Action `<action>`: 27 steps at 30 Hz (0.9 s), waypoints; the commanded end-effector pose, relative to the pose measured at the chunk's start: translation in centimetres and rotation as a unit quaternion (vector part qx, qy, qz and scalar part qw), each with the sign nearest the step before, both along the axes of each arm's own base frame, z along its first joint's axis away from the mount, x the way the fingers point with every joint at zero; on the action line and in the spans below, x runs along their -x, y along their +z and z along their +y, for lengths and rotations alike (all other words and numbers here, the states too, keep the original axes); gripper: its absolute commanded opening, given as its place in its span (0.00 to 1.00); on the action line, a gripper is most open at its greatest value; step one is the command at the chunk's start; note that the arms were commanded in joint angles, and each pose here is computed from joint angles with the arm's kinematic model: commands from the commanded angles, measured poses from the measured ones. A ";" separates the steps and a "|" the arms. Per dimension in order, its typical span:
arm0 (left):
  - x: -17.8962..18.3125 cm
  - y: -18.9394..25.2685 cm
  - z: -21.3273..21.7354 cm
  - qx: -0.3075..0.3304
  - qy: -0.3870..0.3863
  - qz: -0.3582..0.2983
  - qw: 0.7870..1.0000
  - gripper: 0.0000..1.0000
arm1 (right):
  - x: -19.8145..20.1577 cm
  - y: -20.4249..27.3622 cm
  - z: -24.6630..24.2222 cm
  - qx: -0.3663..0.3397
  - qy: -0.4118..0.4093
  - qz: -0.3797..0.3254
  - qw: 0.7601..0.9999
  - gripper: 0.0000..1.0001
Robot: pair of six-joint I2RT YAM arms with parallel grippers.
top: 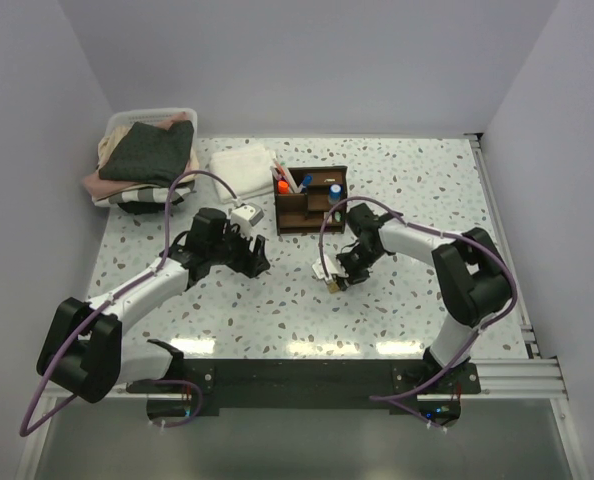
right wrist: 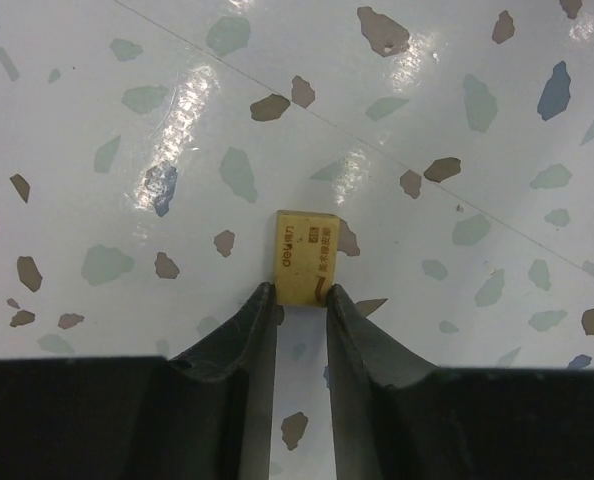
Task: Sort the stationery into containers
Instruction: Pick up the stationery from the center of the board, then place the stationery in the storage box.
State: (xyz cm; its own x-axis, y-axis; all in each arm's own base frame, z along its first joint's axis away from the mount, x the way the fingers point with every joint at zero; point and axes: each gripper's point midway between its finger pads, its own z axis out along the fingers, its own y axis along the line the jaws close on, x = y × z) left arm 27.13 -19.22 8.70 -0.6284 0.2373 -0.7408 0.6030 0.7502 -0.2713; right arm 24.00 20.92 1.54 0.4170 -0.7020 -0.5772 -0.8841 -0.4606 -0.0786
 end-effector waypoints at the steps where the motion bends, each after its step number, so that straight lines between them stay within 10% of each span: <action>1: -0.8 0.8 -0.4 0.017 -0.003 -0.021 1.000 0.70 | -0.6 0.3 0.5 0.005 -0.004 0.003 1.000 0.18; 10: -1.6 2.1 -0.2 0.015 0.004 -0.034 0.999 0.70 | -4.1 8.9 3.2 -0.068 -0.228 0.021 0.971 0.18; 21: -3.2 3.6 0.3 0.013 0.017 -0.059 0.998 0.70 | -11.0 12.7 3.0 -0.120 -0.647 0.100 0.746 0.18; 27: -2.8 3.5 0.9 0.006 0.021 -0.066 0.998 0.71 | -13.4 12.2 3.5 -0.120 -0.680 0.087 0.718 0.18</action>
